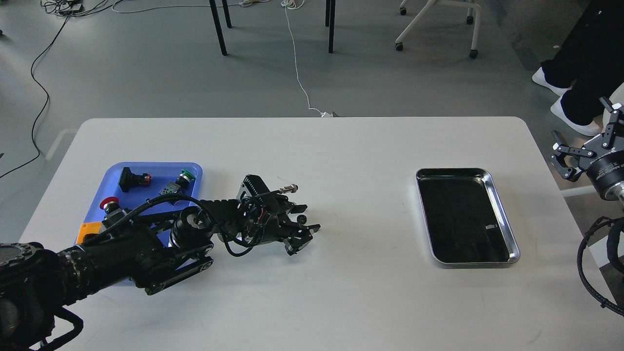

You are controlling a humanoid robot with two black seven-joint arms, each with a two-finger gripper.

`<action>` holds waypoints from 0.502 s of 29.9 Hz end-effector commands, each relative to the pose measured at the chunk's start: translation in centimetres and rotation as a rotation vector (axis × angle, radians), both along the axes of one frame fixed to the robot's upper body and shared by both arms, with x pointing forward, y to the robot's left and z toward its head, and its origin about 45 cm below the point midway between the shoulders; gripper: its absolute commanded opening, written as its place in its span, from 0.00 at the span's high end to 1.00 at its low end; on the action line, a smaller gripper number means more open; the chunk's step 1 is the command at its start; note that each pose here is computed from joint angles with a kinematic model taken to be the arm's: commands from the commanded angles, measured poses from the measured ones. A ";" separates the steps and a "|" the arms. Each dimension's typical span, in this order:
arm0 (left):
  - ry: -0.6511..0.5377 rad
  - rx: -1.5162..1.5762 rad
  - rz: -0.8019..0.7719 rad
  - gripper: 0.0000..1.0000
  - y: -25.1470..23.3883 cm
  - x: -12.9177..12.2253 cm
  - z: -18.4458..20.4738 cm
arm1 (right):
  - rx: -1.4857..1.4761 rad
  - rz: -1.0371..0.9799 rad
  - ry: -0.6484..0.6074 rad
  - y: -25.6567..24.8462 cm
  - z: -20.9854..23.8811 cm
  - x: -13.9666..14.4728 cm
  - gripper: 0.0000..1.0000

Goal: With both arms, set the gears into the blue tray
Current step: 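Grasp the black part on the table with the left gripper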

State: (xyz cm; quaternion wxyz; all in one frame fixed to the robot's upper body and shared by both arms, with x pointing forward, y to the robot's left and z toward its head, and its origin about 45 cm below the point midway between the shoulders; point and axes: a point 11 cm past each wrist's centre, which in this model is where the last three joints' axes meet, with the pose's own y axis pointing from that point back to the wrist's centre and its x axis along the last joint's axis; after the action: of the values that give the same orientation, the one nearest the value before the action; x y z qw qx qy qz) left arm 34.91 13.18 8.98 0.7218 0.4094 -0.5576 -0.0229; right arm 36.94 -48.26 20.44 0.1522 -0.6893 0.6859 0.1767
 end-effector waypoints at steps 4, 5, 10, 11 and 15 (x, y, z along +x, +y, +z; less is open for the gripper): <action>-0.001 0.009 0.037 0.71 1.9 0.6 0.2 | -0.003 -0.009 -0.012 -0.4 0.6 0.1 0.02; -0.001 0.009 0.037 0.73 2.0 0.6 0.3 | -0.003 -0.009 -0.012 -0.4 0.6 0.1 0.02; -0.004 0.015 0.042 0.86 2.6 0.7 0.4 | -0.003 -0.009 -0.012 -0.4 0.6 0.1 0.02; -0.006 0.013 0.042 0.88 2.6 0.7 0.5 | -0.004 -0.010 -0.014 -0.5 0.7 0.1 0.02; -0.033 -0.020 0.052 0.91 2.9 1.2 1.5 | -0.002 -0.012 -0.020 -0.5 0.9 0.2 0.02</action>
State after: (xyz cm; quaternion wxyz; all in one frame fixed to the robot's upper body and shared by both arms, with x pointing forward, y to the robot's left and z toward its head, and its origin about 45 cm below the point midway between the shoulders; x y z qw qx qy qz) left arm 35.71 15.85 9.61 0.7178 0.4241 -0.5522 -0.0065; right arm 37.05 -48.75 21.13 0.1569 -0.6875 0.6886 0.1694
